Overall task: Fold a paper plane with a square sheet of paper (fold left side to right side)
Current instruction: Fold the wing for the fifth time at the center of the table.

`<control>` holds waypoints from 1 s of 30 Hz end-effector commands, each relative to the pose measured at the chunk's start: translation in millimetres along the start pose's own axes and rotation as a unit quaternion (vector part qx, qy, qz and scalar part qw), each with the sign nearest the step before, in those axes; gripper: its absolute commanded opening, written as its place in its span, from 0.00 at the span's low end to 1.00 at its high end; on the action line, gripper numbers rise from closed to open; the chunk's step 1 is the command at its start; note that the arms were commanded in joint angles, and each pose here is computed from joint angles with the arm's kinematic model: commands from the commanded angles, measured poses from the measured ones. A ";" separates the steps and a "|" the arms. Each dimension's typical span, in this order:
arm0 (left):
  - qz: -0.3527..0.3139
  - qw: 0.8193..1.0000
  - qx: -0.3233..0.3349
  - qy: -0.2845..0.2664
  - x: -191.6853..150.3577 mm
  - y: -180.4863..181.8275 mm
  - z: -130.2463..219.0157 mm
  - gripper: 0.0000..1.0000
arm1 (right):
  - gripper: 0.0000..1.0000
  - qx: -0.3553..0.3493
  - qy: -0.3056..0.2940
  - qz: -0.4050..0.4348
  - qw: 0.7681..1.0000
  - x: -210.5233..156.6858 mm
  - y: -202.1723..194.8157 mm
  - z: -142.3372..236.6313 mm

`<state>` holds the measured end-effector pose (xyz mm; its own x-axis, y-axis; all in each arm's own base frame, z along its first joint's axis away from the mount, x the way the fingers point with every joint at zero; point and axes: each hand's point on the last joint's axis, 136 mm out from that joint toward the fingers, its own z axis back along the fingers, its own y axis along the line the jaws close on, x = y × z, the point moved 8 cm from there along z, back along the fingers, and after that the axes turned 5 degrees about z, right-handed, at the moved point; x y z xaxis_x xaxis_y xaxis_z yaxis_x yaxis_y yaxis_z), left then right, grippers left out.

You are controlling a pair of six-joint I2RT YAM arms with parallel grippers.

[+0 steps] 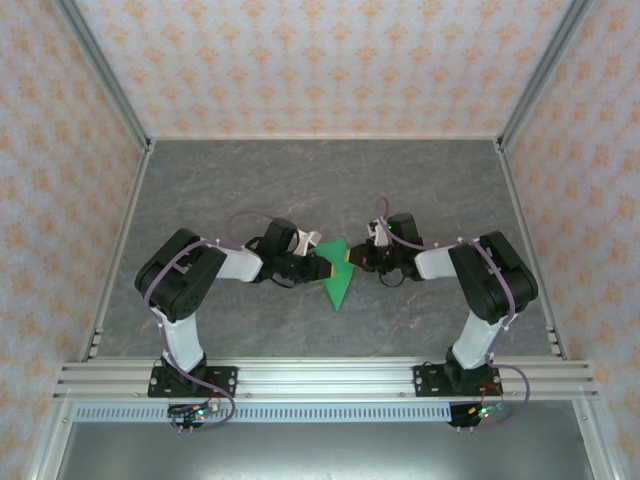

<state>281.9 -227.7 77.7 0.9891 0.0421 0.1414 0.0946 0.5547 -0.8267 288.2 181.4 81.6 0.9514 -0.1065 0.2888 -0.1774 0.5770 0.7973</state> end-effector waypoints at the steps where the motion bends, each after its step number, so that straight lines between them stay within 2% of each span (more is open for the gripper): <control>1: -0.002 0.999 0.031 -0.018 1.8 0.7 17.7 0.44 | 0.07 0.002 -0.016 0.032 0.999 10.0 14.9 2.2; 7: -0.015 0.997 0.065 -0.031 -3.5 -8.1 44.0 0.58 | 0.07 -0.001 -0.014 0.036 0.999 8.9 17.6 0.2; 10: -0.014 0.996 0.085 -0.034 -8.1 -10.5 53.8 0.59 | 0.07 -0.002 -0.014 0.037 0.999 8.7 18.2 -0.3; 12: -0.010 0.996 0.078 -0.040 -9.8 -15.3 58.2 0.56 | 0.07 -0.002 -0.013 0.038 0.999 8.5 18.7 -0.9; 15: -0.006 0.998 0.044 -0.046 -12.9 -30.7 56.5 0.46 | 0.07 -0.002 -0.011 0.040 0.999 6.9 19.5 -1.9; 20: -0.022 0.999 0.039 -0.022 -20.7 -50.2 29.9 0.42 | 0.08 -0.004 -0.011 0.041 0.999 6.0 19.3 -2.4; 30: 0.012 0.995 0.094 -0.019 -20.8 -19.5 6.5 0.38 | 0.10 -0.014 -0.012 0.044 0.999 4.9 21.7 2.1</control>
<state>248.5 -232.2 93.9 0.9921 0.0480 0.1160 0.0517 0.6862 -0.7256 284.9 189.0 84.4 0.9478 -0.0824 0.3081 -0.1985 0.6039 0.7720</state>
